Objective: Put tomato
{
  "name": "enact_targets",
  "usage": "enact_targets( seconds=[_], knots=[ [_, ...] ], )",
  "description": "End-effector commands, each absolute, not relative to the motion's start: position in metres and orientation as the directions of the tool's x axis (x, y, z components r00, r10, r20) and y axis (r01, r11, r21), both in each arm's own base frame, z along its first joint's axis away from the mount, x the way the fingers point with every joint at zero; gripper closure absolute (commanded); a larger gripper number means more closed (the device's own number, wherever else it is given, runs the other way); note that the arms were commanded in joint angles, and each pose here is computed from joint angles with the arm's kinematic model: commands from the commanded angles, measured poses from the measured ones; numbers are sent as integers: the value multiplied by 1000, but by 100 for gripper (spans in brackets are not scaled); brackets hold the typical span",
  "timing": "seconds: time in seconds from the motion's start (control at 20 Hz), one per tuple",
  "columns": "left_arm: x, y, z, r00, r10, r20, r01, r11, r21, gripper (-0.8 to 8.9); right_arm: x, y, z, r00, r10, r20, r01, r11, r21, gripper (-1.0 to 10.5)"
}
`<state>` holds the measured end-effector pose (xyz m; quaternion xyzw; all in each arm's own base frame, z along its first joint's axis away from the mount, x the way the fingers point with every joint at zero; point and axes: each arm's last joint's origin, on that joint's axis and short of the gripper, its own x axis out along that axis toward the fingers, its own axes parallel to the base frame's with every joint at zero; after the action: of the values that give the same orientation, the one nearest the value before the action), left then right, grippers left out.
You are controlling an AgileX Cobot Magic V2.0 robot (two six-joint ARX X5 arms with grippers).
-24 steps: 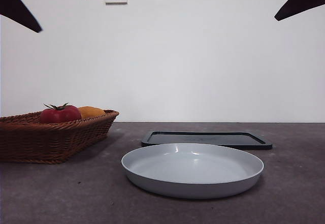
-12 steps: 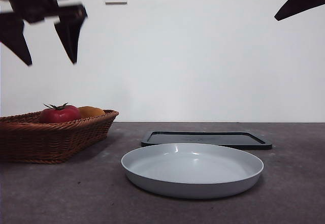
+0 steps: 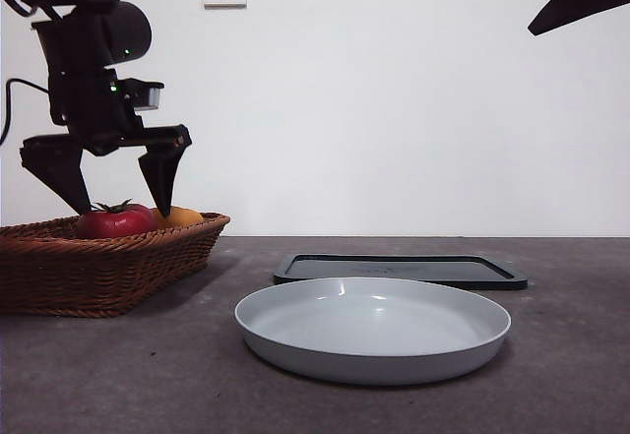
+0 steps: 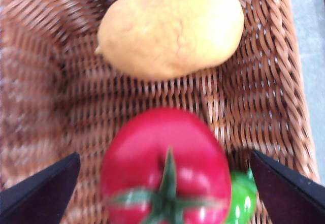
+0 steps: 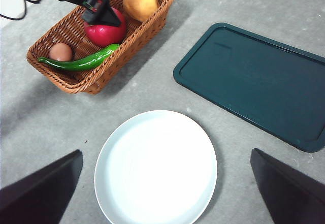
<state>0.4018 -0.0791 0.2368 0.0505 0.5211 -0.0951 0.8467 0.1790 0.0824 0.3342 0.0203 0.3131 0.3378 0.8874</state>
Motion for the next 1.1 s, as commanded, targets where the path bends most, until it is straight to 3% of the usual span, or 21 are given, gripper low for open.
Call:
enact_targets(
  seconds=[0.05, 0.35, 0.45, 0.55, 0.6, 0.85, 0.9, 1.1],
  knots=[
    [411, -82, 229, 436, -110, -893, 227, 974, -10, 107, 180, 84, 340, 585, 621, -522, -601, 764, 236, 355],
    [416, -82, 209, 383, -99, -919, 217, 976, -14, 203, 180, 84, 340, 585, 621, -522, -601, 764, 236, 355],
    [416, -81, 208, 376, -96, -921, 215, 977, -14, 319, 180, 84, 340, 585, 621, -522, -601, 764, 236, 355],
    [417, -80, 211, 383, -96, -919, 212, 977, -13, 527, 180, 84, 340, 585, 621, -522, -601, 764, 236, 355],
    [418, -79, 212, 388, -96, -917, 210, 978, -14, 566, 180, 84, 340, 585, 621, -522, -601, 764, 236, 355],
    [415, -79, 248, 331, -92, -939, 185, 982, -31, 565, 180, 84, 340, 585, 621, -521, -601, 764, 236, 355],
    [411, -82, 258, 290, -110, -951, 166, 984, -63, 565, 180, 84, 340, 585, 621, -521, -601, 764, 236, 355],
    [382, -111, 288, 168, -217, -962, 249, 953, -171, 565, 180, 84, 340, 585, 621, -521, -601, 764, 236, 355]
  ],
)
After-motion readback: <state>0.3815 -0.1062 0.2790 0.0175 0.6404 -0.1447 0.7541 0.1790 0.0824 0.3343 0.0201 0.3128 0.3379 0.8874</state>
